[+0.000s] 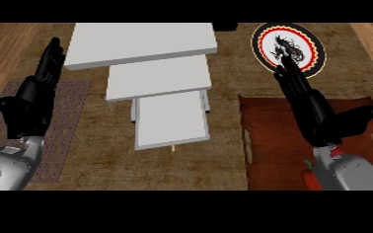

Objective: Pick the tomato from the tray and place it in the tiered shelf

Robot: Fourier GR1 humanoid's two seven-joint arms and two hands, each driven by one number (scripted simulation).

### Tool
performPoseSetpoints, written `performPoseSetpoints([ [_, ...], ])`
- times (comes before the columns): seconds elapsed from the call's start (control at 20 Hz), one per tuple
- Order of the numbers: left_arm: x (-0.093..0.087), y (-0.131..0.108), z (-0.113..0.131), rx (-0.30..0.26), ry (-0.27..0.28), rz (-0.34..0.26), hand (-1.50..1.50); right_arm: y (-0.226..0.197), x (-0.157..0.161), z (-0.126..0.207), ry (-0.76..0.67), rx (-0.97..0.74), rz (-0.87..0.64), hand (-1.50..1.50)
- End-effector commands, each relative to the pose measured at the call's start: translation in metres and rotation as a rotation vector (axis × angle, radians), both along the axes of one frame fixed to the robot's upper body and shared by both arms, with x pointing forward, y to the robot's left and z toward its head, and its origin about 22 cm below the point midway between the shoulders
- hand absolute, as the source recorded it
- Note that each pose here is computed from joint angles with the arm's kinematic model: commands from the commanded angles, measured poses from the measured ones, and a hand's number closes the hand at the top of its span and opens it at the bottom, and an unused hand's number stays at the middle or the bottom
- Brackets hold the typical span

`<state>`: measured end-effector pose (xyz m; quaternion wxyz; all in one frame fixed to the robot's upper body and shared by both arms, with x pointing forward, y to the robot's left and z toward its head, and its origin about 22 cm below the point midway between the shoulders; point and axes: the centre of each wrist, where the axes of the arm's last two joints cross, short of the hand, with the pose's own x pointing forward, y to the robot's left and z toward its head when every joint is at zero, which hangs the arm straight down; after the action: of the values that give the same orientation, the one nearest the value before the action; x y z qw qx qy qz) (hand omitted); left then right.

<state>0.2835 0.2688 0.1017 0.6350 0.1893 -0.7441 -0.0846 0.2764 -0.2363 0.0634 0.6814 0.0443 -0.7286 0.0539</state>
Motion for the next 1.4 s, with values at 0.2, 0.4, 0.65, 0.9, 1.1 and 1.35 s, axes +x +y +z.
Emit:
performPoseSetpoints([
  [0.2,-0.040,0.020,-0.081,-0.243,0.417,0.132,0.00,-0.154,-0.023,0.030,-0.142,-0.165,-0.187,1.50],
  [0.4,-0.047,0.001,-0.098,-0.382,0.533,0.085,0.00,-0.238,-0.067,-0.005,0.215,-0.399,-0.386,1.50],
  [0.65,-0.049,0.026,-0.115,-0.399,0.572,0.065,0.00,-0.297,-0.112,-0.023,0.106,-0.262,-0.256,-1.50],
  [0.9,-0.051,0.028,-0.129,-0.410,0.591,0.049,0.00,-0.334,-0.125,0.010,0.108,-0.277,-0.021,-1.50],
  [1.1,-0.030,0.021,-0.113,-0.404,0.564,0.025,0.00,-0.345,-0.113,0.030,0.133,-0.315,0.066,-1.50],
  [1.35,-0.037,0.019,-0.127,-0.398,0.590,0.038,0.00,-0.321,-0.089,0.057,0.217,-0.490,0.182,-1.50],
])
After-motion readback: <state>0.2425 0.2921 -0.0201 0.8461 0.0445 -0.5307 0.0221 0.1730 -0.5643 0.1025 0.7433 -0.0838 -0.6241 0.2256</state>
